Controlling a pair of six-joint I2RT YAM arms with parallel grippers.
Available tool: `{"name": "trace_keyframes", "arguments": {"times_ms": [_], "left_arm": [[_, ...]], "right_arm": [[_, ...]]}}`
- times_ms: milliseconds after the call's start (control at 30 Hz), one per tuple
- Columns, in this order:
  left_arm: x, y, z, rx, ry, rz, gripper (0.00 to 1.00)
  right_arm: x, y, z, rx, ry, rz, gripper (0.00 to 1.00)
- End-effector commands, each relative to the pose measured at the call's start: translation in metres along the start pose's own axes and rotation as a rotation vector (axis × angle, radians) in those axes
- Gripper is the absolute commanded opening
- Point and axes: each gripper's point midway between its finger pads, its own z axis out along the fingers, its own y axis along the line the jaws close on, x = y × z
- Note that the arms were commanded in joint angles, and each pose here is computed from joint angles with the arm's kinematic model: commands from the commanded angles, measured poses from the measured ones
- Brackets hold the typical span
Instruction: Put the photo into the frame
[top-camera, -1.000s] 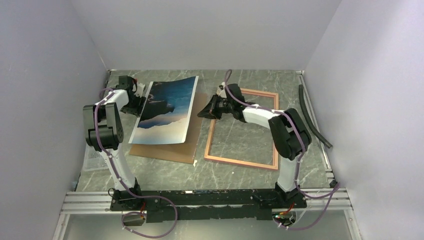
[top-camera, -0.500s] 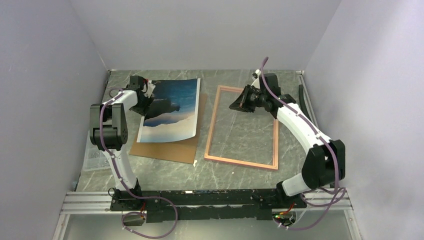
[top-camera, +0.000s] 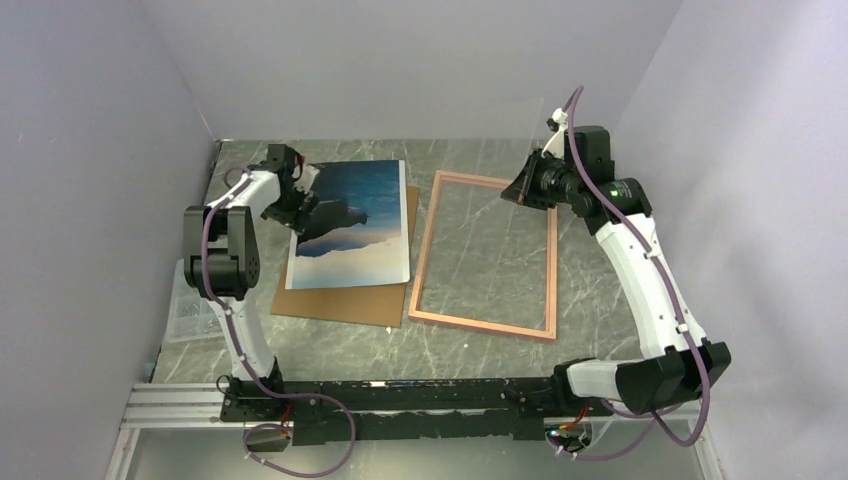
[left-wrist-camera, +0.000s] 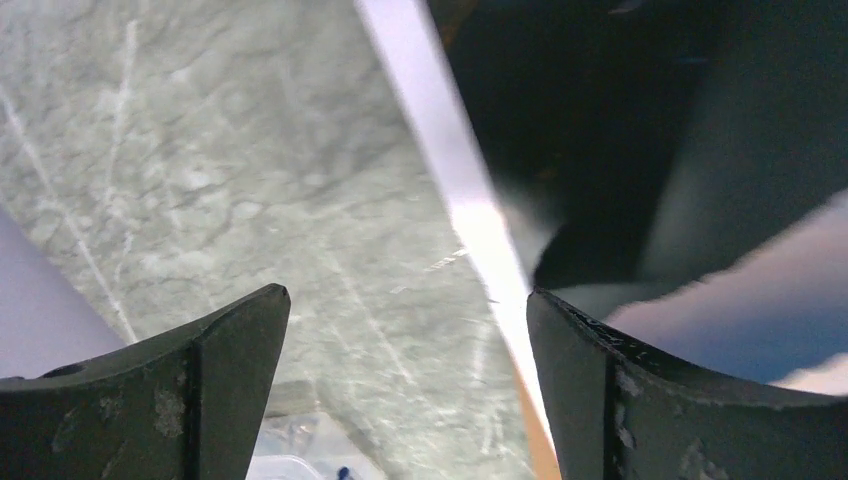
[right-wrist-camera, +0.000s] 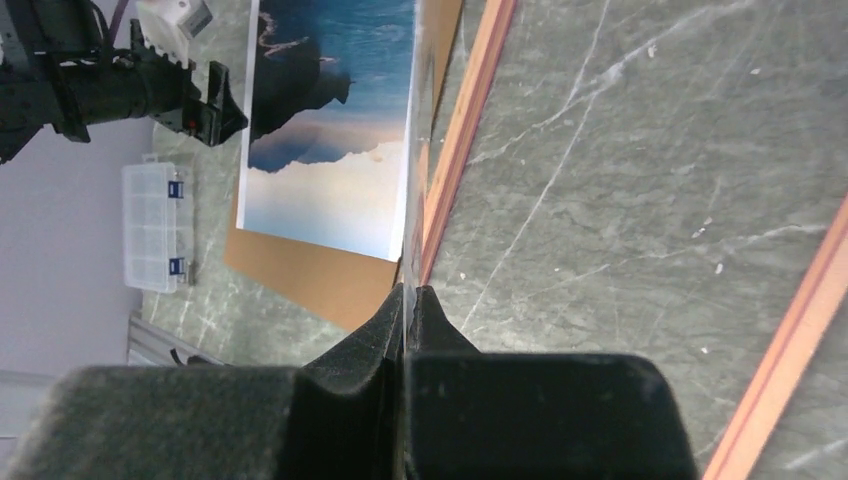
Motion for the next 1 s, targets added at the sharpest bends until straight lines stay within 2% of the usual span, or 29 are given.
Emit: {"name": "trace_keyframes", "arguments": {"times_ms": [0,233,333,433,667,800,967], "left_arm": [[-0.027,-0.031,-0.052,0.115,-0.066,-0.001,0.94],[-0.058,-0.066,-0.097,0.190,-0.142,0.044,0.94],[-0.077,-0.100,-0.115,0.254,-0.188,0.092,0.94],[-0.100,-0.150,-0.130,0.334,-0.232,0.154,0.94],[-0.125,-0.253,-0.112,0.452,-0.266,0.232,0.94],[-0.133,-0.291,-0.099,0.502,-0.259,0.231,0.94],[-0.139,-0.322,-0.091,0.530,-0.278,0.243,0.87]], "right_arm": [[-0.021,0.004,-0.033,0.048,-0.058,-0.100,0.00],[-0.038,0.004,-0.062,0.124,-0.114,-0.144,0.00],[-0.045,0.004,-0.074,0.149,-0.143,-0.151,0.00],[-0.050,-0.001,-0.085,0.194,-0.174,-0.149,0.00],[-0.050,-0.009,-0.098,0.245,-0.198,-0.109,0.00],[-0.048,-0.011,-0.102,0.259,-0.204,-0.100,0.00],[-0.042,-0.014,-0.098,0.259,-0.188,-0.088,0.00]]}}
